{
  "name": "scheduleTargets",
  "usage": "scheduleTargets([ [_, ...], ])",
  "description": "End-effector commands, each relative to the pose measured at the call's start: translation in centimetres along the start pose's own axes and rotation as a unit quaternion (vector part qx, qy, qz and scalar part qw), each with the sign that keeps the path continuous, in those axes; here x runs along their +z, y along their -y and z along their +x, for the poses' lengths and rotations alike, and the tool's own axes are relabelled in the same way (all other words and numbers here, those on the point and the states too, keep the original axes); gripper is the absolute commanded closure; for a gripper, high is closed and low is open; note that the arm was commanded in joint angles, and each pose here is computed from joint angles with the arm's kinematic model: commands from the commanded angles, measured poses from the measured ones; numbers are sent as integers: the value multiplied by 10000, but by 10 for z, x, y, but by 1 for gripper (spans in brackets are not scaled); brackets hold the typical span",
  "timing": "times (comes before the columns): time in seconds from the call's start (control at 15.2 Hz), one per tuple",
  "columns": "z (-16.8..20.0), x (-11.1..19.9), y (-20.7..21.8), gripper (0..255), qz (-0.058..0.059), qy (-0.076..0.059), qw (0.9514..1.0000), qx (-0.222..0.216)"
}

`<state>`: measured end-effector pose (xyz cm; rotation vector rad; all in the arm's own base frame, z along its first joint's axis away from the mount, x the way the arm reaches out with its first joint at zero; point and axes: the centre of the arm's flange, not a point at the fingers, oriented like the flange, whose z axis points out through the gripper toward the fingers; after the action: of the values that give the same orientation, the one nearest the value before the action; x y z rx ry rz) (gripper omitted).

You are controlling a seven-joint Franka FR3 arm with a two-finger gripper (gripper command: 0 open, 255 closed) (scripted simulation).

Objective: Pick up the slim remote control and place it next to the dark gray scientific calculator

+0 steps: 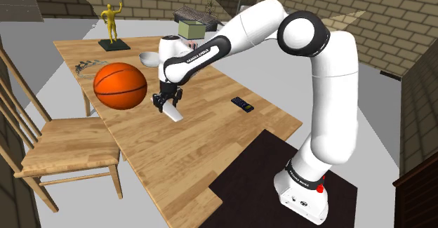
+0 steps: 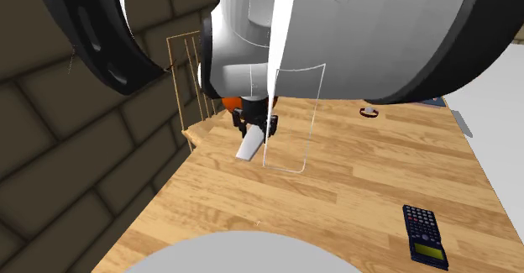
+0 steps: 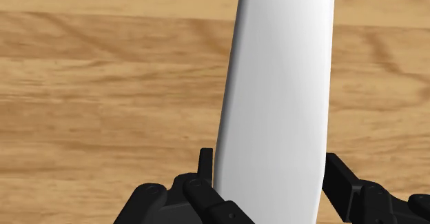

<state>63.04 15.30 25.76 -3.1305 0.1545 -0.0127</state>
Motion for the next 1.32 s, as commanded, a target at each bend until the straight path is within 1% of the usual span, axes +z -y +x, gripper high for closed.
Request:
scheduleTargets([
  [0.0, 3, 3, -28, 255, 1, 0, 10000, -6],
  [1.25, 54, 0, -274, 255, 1, 0, 10000, -6],
])
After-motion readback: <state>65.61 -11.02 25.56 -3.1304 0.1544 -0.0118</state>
